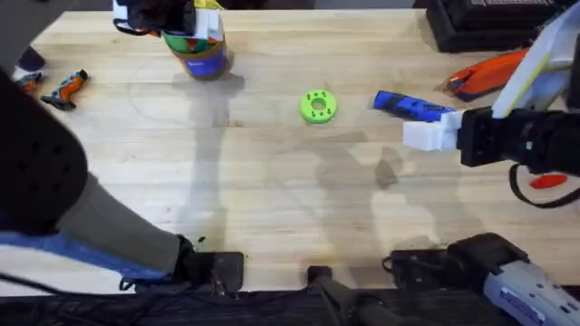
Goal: Pick up the gripper from the table and insert it into the empty holder that is missing its gripper. Then pick up a screw, insert it into the mounting hole, and use the screwdriver to tighten it. Finally, clean up the table by picking up the vegetable and placing it into the bucket.
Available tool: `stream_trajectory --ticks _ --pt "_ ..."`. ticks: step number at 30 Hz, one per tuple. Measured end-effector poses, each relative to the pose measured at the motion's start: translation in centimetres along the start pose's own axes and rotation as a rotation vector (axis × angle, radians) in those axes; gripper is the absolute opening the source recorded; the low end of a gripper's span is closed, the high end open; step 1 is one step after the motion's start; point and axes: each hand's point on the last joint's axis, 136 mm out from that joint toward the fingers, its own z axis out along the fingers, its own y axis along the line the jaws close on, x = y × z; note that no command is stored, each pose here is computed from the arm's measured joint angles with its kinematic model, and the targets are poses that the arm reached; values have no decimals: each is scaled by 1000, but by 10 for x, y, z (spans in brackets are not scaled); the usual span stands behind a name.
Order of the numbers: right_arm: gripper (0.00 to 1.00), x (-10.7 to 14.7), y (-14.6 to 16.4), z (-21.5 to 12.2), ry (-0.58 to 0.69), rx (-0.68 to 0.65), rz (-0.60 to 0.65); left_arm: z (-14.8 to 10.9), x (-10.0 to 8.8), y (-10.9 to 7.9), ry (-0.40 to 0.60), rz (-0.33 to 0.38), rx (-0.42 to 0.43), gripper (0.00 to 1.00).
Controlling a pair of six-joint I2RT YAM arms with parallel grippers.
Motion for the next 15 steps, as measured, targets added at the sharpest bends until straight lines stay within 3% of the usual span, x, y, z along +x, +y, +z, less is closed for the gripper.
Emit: stream_trajectory --ticks 3,7,12,15 --pt "970 0 0 0 1 0 0 -28 4 -1 -10 0 14 985" --pt "970 0 0 0 0 0 0 -91 7 -2 -82 -4 41 985" --pt "970 0 0 0 0 0 0 -167 40 -2 -122 -4 65 986" --pt "970 0 0 0 0 0 0 -190 61 -7 -116 8 83 986"
